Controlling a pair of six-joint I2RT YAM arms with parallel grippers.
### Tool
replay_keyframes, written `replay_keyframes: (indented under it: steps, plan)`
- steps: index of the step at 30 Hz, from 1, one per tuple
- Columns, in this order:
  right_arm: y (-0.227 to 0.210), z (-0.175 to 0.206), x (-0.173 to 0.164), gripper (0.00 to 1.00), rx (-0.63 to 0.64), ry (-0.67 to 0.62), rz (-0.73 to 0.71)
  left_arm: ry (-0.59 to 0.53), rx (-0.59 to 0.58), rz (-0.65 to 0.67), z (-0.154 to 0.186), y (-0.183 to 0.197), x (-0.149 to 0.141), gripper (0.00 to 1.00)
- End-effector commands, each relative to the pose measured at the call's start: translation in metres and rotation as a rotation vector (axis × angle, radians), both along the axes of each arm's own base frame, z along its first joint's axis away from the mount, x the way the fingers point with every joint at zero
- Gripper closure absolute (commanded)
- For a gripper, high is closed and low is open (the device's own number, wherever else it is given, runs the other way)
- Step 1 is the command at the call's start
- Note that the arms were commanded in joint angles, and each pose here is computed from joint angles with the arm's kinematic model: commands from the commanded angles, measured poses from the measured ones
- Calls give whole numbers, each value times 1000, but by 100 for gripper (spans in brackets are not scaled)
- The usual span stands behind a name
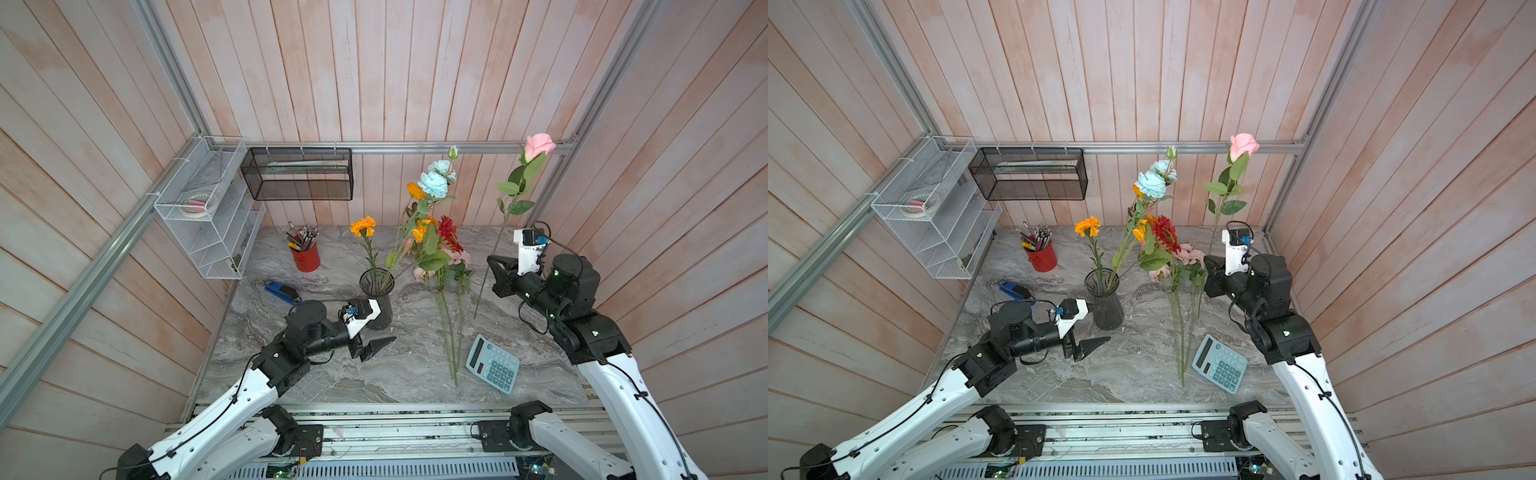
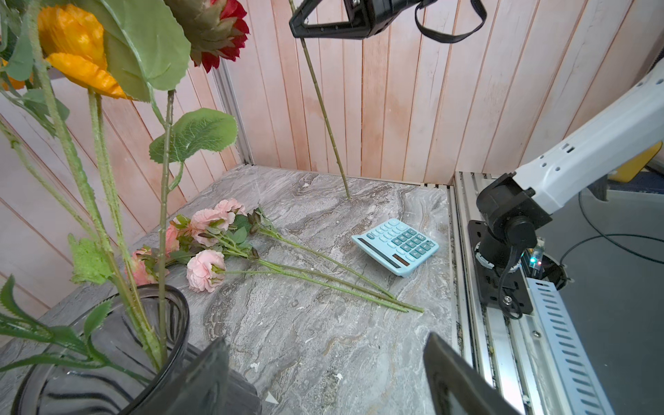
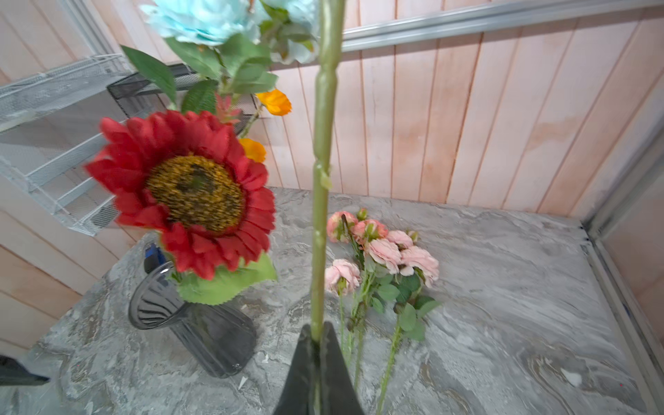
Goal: Pick out pink flowers from the vase
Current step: Place the flower at the center of the board.
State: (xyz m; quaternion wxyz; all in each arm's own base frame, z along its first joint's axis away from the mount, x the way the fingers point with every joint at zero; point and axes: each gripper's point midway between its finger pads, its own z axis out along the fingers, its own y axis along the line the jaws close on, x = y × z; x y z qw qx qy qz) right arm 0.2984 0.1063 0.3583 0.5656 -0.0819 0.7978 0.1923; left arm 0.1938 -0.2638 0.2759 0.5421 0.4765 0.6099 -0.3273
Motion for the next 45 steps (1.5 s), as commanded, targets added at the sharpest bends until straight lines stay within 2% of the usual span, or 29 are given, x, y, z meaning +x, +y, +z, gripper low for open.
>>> replay_keyframes:
  steps: [1, 10, 21, 32, 35, 40, 45]
  plan:
    - [-8, -46, 3, 100, 0, 160, -18, -12, 8, 3, 1, -1, 2, 14]
    - [10, -118, 10, 100, 31, 378, 76, -5, 21, 10, -2, -3, 4, 14]
    - [30, -185, 22, 100, 59, 544, 135, 16, 35, 21, -13, -2, 6, 14]
    - [67, -217, 57, 100, 107, 621, 186, 30, 41, 20, -21, -6, 11, 14]
    - [73, -229, 65, 100, 94, 647, 187, 35, 46, 21, -23, -7, 11, 14]
    - [71, -261, 66, 100, 5, 735, 158, 40, 53, 24, -26, -6, 12, 14]
    - [69, -280, 64, 100, 4, 779, 134, 37, 56, 24, -28, -7, 12, 14]
